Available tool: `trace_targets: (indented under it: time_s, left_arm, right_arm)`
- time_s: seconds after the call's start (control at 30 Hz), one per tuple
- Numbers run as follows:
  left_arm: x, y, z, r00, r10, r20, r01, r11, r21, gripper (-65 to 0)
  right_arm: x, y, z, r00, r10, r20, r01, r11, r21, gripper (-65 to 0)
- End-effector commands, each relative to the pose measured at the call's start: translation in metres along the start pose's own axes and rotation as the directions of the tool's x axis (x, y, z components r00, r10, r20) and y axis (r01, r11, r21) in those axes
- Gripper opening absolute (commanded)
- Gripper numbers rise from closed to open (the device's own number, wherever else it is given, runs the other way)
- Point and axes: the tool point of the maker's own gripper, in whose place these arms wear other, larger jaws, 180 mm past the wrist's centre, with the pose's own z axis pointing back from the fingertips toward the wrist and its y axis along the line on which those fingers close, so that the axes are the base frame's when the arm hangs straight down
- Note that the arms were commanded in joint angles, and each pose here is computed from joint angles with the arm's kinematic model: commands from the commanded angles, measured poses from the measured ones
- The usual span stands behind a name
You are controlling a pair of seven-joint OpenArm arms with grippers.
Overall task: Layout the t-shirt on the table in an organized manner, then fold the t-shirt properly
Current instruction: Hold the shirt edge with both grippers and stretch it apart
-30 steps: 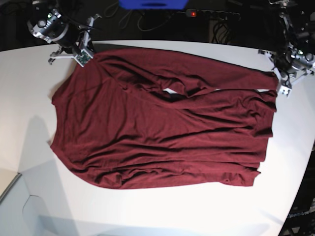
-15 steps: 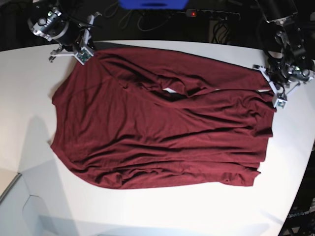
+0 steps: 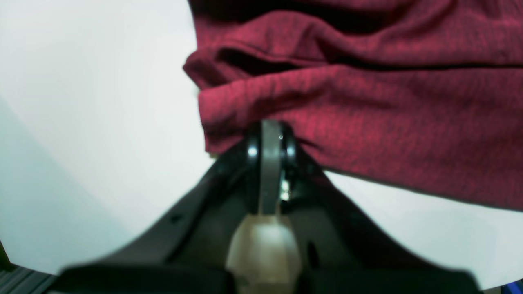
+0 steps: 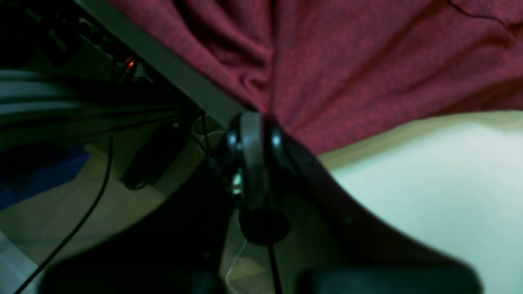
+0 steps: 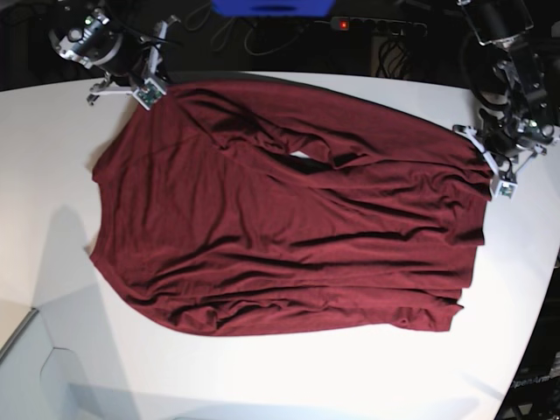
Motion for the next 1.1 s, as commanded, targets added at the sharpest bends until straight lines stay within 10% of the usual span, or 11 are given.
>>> trace_targets:
  time_s: [0.0, 0.67, 1.07]
  left_arm:
    - [-0.021, 0.005, 0.0, 0.996, -0.017, -0.089, 0.018, 1.0, 0.012, -64.4]
    - [-0.031, 0.022, 0.018, 0.993, -0.066, -0.102, 0.073, 0.996, 0.06, -64.4]
    - [0.049, 0.029, 0.068, 0.985, -0.165, 0.057, 0.151, 0.97, 0.191, -64.4]
  right_arm:
    - [0.002, -0.004, 0.005, 1.0, 0.006, 0.015, -0.006, 1.0, -0.009, -57.5]
    - [0.055, -0.084, 0.013, 0.987, -0.023, 0.16, 0.058, 0.974, -0.218, -51.1]
    - [0.097, -0.092, 0.008, 0.961, -0.044, 0.273, 0.109, 0.967, -0.229, -51.1]
